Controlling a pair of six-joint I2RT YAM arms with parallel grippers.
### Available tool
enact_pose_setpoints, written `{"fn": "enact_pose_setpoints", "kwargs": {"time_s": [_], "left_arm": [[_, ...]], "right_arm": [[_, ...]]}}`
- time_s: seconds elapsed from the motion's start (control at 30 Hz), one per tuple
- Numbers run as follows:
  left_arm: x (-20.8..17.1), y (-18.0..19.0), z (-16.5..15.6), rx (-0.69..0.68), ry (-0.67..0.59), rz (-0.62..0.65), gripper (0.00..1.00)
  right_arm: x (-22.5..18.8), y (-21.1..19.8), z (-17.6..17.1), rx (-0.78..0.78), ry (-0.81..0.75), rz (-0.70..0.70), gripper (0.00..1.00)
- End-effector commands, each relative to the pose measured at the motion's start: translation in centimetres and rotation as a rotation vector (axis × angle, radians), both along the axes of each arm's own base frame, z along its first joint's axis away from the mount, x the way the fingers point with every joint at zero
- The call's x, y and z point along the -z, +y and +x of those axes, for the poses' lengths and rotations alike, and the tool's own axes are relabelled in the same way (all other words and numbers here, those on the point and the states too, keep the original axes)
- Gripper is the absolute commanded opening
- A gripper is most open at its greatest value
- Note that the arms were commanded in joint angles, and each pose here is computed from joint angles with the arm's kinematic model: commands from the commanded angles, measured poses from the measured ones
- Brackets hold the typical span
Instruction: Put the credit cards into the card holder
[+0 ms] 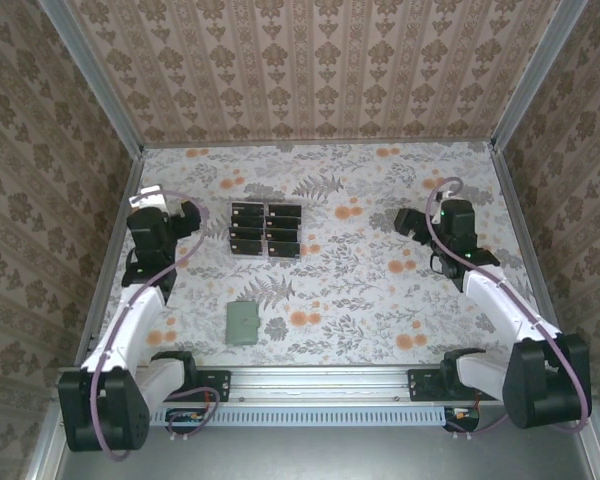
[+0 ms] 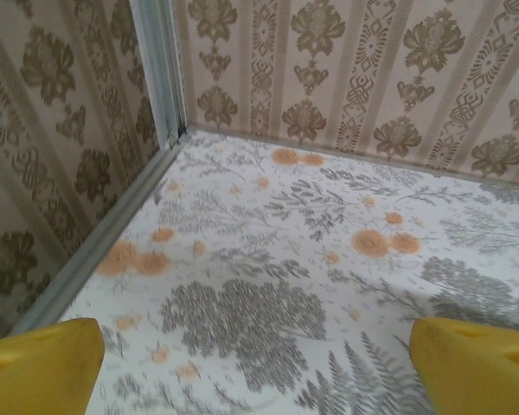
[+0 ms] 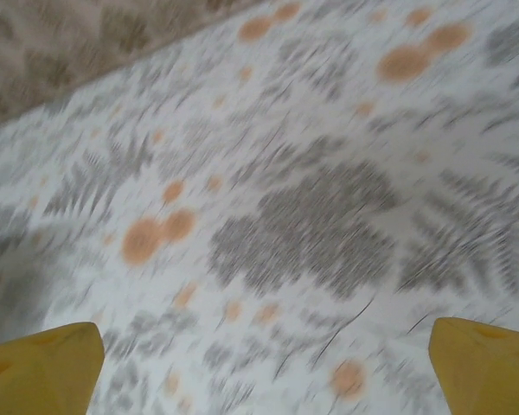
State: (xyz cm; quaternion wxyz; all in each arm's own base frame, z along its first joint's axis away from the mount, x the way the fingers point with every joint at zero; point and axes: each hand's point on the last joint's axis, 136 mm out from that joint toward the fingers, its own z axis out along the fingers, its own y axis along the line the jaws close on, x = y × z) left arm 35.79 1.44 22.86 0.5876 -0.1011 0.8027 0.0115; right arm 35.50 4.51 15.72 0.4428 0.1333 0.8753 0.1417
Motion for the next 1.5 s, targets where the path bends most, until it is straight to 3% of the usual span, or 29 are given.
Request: {"fn": "enact_pose_setpoints", "kwargs": {"time_s": [0.0, 0.4, 0.7, 1.1, 1.47], "left_arm": [[2.3, -0.5, -3.0, -0.053, 0.17, -0.143, 1.0], [10.0, -3.1, -10.6, -0.109, 0.393, -0.31, 1.0], [9.5, -2.0, -7.9, -0.185, 0.427, -0.351, 1.0], [10.6, 3.0, -4.1, -0.312, 0.462, -0.561, 1.0], [12.1, 5.0, -4.6, -0.37, 0.472, -0.659, 1.0]], "right_arm": [[-0.1, 5.1, -3.1, -0.142, 0.116, 0.056, 0.94], [4.3, 22.8, -12.1, -0.465, 0.351, -0.151, 0.82], [6.3, 32.3, -15.6, -0.571, 0.39, -0.358, 0.76], [8.5, 39.7, -17.6, -0.668, 0.392, -0.478, 0.58], [9.5, 42.2, -17.1, -0.699, 0.375, -0.555, 0.57]]}}
